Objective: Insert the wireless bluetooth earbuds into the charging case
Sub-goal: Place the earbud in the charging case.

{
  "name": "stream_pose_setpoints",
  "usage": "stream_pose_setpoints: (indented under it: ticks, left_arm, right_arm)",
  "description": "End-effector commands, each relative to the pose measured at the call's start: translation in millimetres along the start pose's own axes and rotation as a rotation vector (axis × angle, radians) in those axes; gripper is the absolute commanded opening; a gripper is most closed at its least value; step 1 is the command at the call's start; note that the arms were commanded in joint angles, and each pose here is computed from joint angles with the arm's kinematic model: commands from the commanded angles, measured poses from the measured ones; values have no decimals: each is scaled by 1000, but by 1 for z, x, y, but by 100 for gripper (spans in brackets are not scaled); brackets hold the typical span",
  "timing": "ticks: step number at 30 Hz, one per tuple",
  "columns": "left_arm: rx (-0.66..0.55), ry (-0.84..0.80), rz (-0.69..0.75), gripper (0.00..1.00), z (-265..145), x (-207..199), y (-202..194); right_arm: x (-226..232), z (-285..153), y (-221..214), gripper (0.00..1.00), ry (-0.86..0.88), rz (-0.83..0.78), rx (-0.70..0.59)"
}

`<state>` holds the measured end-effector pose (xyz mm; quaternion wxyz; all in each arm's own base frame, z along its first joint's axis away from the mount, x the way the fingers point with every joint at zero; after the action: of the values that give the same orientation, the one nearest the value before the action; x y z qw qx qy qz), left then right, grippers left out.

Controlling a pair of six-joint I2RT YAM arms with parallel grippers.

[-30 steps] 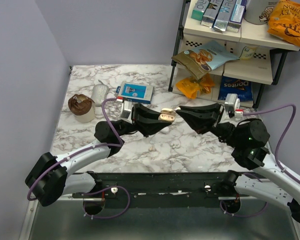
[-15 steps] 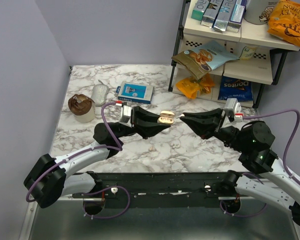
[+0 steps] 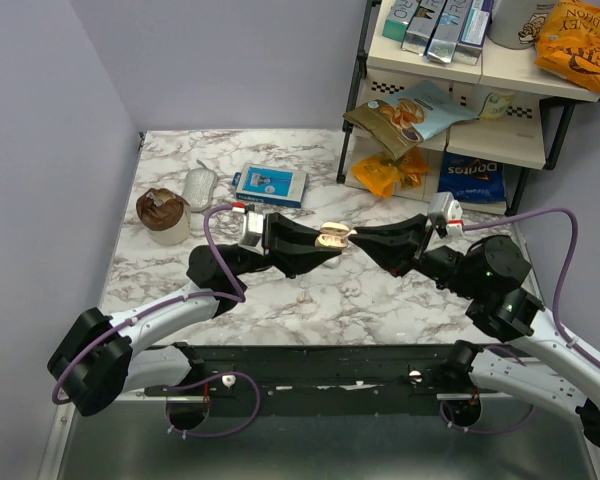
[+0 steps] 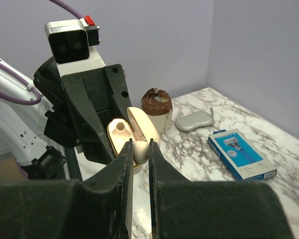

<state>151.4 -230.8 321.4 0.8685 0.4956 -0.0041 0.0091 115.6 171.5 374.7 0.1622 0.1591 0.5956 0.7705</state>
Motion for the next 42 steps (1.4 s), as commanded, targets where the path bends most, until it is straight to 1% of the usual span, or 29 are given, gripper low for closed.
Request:
stream_pose_setpoints:
  ticks: [1,16,29,34,35,36,38,41,42]
  left_arm:
    - [-229,-145,232,0,4,-18,40]
    - [-241,-131,235,0,3,-18,41]
    - [-253,-137,226,0,4,-19,42]
    - [-256,-138,224,0,4,-20,42]
    - [-255,-137,222,0,3,-19,42]
    - [-258,-139,223,0,3,-20,42]
    - [-260,-138,224,0,3,-20,42]
    - [-260,-137,221,0,3,-20,42]
    - [-263,-139,223,0,3,-20,43]
  right_arm:
    - [3,0,-5,1,28,17,29]
    - [6,-4,-6,1,54,25,44]
    - [8,-1,-10,1,75,57,98]
    - [8,3,-8,7,75,69,105]
    - [8,3,-8,12,77,71,105]
    - [8,2,-11,14,72,78,130]
    - [8,2,-11,19,72,82,132]
    - [8,2,-12,19,66,84,135]
    - [7,1,-11,17,62,85,132]
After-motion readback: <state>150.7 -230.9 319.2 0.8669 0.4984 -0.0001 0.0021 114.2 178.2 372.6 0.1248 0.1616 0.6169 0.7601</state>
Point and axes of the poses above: each gripper's point midway between its finger pads, its own z axis out along the fingers, its own x axis along the line the jaws close on, y = z × x, the point moved 10 cm from there along -z, back along the fingers, and after that the axes turned 2 degrees about z, right-handed, at the moved point
